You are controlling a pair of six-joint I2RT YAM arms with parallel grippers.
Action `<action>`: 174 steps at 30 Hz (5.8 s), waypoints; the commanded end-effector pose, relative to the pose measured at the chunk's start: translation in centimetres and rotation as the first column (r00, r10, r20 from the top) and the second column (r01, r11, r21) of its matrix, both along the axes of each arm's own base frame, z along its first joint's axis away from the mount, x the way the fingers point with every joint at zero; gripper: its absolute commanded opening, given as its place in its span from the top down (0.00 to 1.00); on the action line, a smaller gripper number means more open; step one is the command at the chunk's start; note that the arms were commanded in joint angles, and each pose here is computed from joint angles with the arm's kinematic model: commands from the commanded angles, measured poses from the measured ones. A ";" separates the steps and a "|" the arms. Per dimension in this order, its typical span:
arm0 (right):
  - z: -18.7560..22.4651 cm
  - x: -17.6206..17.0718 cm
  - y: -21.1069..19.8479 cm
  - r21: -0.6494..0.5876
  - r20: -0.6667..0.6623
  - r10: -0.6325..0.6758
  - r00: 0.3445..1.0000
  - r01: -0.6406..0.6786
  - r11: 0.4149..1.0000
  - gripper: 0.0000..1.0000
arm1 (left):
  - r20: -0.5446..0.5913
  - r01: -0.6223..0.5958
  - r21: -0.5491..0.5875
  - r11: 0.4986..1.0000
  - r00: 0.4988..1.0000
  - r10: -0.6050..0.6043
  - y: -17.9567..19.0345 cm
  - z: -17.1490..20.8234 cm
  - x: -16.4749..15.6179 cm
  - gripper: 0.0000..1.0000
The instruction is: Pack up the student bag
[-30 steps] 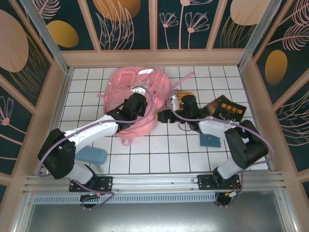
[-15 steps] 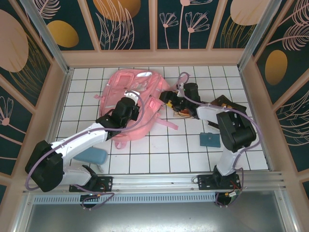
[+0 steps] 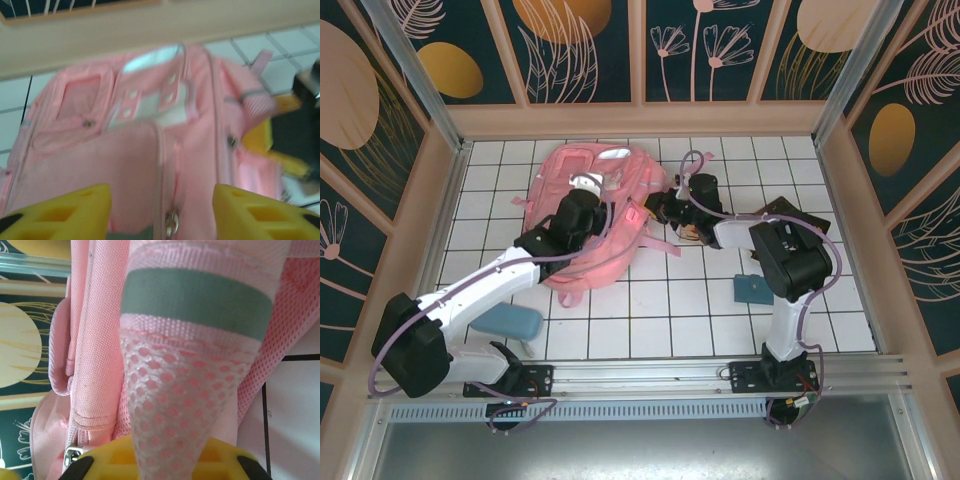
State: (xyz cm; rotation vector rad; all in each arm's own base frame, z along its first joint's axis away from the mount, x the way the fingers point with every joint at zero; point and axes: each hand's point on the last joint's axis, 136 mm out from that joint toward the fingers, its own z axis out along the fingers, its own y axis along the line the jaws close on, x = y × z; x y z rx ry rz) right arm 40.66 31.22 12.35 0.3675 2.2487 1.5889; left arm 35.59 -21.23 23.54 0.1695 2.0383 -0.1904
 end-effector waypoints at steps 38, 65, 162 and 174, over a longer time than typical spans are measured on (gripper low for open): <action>5.2 -2.7 1.9 0.110 -0.083 -0.234 0.969 0.242 0.964 1.00 | -0.297 0.006 -0.461 0.887 0.941 -0.160 -3.5 -6.1 -7.0 0.48; 9.7 -4.6 4.3 0.208 -0.109 -0.070 0.992 0.092 0.974 1.00 | -0.219 0.018 -0.438 0.899 0.968 -0.126 -6.8 -7.2 -2.6 0.41; 11.4 -7.6 5.8 0.442 -0.334 0.134 0.933 0.030 0.896 1.00 | -0.132 0.052 -0.476 0.878 0.983 -0.130 -5.7 -5.9 0.1 0.61; 12.1 -7.4 6.3 0.449 -0.316 0.144 0.938 0.014 0.893 1.00 | -0.139 -0.116 -0.211 0.971 0.986 0.087 0.5 -8.4 -0.6 0.49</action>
